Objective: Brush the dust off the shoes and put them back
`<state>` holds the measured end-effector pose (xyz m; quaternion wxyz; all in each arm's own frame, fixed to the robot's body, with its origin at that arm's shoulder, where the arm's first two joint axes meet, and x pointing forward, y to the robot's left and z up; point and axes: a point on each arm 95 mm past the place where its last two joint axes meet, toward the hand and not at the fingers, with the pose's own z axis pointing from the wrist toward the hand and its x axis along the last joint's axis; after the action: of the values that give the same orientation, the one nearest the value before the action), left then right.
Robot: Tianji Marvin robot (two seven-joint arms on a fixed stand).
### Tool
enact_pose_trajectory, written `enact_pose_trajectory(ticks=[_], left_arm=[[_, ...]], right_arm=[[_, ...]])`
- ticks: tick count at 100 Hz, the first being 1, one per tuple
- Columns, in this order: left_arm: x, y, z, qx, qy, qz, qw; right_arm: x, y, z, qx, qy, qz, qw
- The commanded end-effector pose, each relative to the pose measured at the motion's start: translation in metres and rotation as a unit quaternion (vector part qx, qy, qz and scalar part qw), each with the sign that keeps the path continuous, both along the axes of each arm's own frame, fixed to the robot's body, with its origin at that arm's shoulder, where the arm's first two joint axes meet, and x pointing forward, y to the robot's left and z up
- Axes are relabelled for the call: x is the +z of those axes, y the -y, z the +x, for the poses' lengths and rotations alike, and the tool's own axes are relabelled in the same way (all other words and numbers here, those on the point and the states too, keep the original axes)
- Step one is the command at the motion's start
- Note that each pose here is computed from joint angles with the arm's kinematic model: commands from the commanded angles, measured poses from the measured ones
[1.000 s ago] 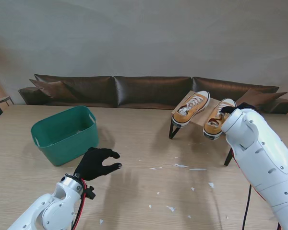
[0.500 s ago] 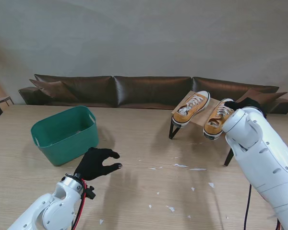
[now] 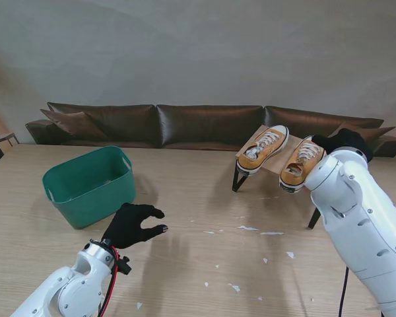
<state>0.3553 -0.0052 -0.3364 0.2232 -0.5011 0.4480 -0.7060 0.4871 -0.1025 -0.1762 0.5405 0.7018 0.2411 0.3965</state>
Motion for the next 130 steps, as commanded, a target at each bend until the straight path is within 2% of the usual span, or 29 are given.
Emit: enact_pose_trajectory(ticks=[1,13,23,40,52,70,93,105,130], left_arm=[[-0.002,0.002,-0.001,-0.005,-0.008,0.000,1.0000],[-0.002,0.002,0.000,-0.005,-0.008,-0.001,1.0000],[-0.001,0.002,0.000,-0.005,-0.006,-0.002,1.0000],[-0.001,0.002,0.001,-0.006,-0.003,-0.004,1.0000],[-0.001,0.002,0.002,-0.007,-0.003,-0.005,1.0000],[0.000,0.002,0.002,-0.009,0.001,-0.007,0.9999],[0.003,0.002,0.004,-0.010,0.008,-0.013,0.9998],[0.003,0.003,0.004,-0.011,0.007,-0.018,0.9998],[0.004,0.006,0.004,-0.009,0.005,-0.035,0.9993]], right_arm=[[0.000,-0.007,-0.006,0.007,0.008,0.008,0.9999],[0.004,-0.015,-0.015,0.043,0.043,0.008,0.9981],[0.007,-0.024,-0.023,0.082,0.077,0.012,0.9936],[0.008,-0.042,-0.041,0.150,0.119,0.024,0.9812],[0.007,-0.056,-0.054,0.199,0.146,0.037,0.9683],[0.003,-0.074,-0.072,0.270,0.176,0.050,0.9453],[-0.008,-0.093,-0.097,0.355,0.211,0.081,0.9074],[-0.019,-0.102,-0.110,0.395,0.218,0.103,0.8864],[-0.049,-0.117,-0.131,0.455,0.213,0.143,0.8528]])
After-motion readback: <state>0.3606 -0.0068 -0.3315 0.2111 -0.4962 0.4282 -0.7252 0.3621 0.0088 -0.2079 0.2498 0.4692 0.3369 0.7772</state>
